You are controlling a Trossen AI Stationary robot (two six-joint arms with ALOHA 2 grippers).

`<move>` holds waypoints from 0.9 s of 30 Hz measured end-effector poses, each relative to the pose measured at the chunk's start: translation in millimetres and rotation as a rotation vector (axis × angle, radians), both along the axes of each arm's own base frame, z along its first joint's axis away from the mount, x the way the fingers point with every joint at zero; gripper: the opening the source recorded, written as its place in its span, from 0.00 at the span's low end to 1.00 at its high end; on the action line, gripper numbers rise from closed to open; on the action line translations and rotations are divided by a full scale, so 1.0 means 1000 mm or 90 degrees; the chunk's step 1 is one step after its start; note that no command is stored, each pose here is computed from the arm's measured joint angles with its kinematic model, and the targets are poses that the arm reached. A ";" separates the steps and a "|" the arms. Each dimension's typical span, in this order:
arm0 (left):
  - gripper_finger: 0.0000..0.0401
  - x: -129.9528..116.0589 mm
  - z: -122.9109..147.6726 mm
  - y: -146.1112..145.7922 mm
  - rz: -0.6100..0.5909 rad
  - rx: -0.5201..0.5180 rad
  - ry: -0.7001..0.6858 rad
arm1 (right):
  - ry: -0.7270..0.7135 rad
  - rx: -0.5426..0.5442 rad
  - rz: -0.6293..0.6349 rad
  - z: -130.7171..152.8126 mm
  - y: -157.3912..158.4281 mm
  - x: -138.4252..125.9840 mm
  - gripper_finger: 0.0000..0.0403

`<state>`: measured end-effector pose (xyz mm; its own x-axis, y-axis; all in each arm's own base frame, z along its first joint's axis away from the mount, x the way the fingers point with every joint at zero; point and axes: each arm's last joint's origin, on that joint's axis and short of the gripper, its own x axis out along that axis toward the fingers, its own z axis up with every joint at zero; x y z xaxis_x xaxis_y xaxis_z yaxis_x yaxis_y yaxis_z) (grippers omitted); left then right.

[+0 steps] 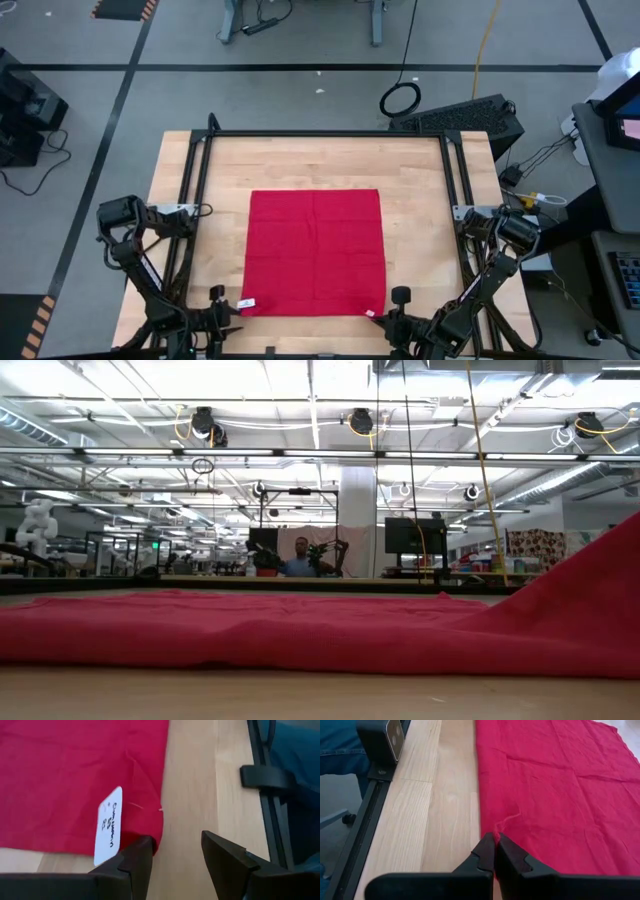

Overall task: Roll towel
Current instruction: Roll the red towel

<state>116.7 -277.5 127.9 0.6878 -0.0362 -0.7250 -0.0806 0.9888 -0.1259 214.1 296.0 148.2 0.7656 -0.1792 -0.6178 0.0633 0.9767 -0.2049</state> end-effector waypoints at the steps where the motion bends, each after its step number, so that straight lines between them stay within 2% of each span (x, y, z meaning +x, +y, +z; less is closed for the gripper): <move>1: 0.44 0.001 0.000 0.000 0.001 0.001 -0.001 | 0.000 -0.002 0.002 0.000 0.000 0.000 0.00; 5: 0.44 0.003 0.001 0.001 -0.007 0.016 -0.013 | 0.001 -0.006 0.004 0.000 0.000 0.000 0.00; 10: 0.44 0.003 0.004 -0.006 -0.064 0.040 -0.052 | 0.008 -0.017 0.011 0.000 -0.001 0.000 0.00; 14: 0.44 0.003 0.005 -0.008 -0.115 0.094 -0.079 | 0.017 -0.029 0.011 -0.001 -0.002 -0.002 0.00; 21: 0.44 0.012 -0.012 -0.006 -0.137 0.166 -0.065 | 0.016 -0.031 0.009 -0.001 -0.003 -0.001 0.00; 27: 0.44 0.009 -0.021 -0.022 -0.265 0.218 -0.100 | 0.018 -0.040 0.016 -0.001 -0.003 -0.001 0.00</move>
<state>126.0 -299.5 106.5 0.7667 -0.1090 -0.6327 0.3195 0.9196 0.2287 213.3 293.1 147.1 0.7531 -0.1990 -0.6270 0.0324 0.9632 -0.2667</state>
